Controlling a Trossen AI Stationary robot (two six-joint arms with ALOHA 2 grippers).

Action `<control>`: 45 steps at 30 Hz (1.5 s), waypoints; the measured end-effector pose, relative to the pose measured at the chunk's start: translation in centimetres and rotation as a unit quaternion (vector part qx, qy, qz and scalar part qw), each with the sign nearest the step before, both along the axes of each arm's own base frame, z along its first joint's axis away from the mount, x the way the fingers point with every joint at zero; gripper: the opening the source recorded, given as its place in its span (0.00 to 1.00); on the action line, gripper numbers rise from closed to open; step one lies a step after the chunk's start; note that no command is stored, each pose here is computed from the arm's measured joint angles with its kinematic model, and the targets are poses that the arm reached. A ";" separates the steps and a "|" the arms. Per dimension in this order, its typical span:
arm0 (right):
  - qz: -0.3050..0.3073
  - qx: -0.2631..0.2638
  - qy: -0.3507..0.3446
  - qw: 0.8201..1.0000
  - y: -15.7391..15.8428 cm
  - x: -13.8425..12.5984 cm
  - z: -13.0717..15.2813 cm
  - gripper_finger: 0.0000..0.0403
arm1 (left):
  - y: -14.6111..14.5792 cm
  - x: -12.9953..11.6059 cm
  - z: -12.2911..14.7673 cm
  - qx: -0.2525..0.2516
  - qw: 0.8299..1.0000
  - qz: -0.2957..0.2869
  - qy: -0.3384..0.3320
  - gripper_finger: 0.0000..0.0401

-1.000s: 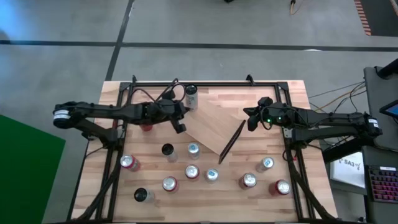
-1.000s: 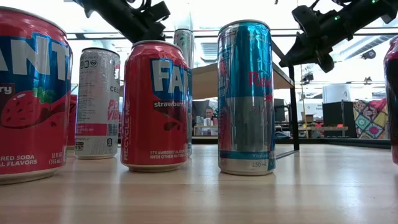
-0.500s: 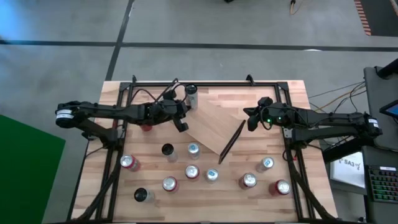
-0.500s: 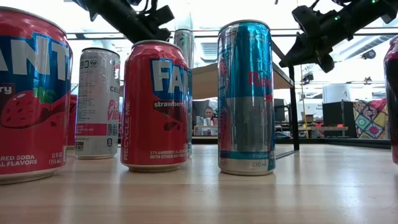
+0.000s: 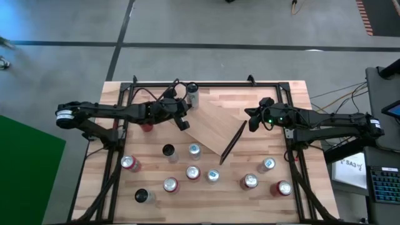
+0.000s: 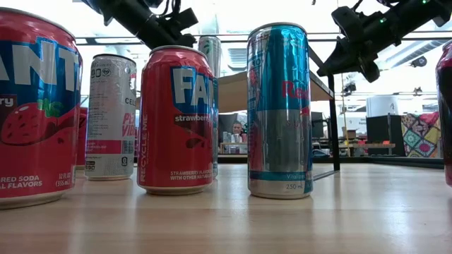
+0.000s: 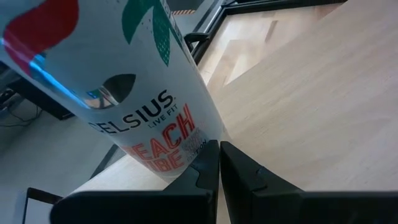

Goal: Place canned beverage on shelf
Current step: Put the white/pink soda can on the shelf

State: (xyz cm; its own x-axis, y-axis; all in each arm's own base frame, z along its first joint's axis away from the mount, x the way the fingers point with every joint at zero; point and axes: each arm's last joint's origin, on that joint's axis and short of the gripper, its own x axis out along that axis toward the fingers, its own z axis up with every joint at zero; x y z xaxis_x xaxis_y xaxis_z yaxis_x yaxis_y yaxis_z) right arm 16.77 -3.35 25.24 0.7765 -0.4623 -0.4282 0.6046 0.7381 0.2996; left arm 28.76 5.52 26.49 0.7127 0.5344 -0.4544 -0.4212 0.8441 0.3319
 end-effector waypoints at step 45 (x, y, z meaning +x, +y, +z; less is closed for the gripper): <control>0.000 0.000 0.000 1.000 0.0 0.0 0.0 0.02 | 0.3 0.0 0.1 0.004 1.000 0.003 -0.005 0.00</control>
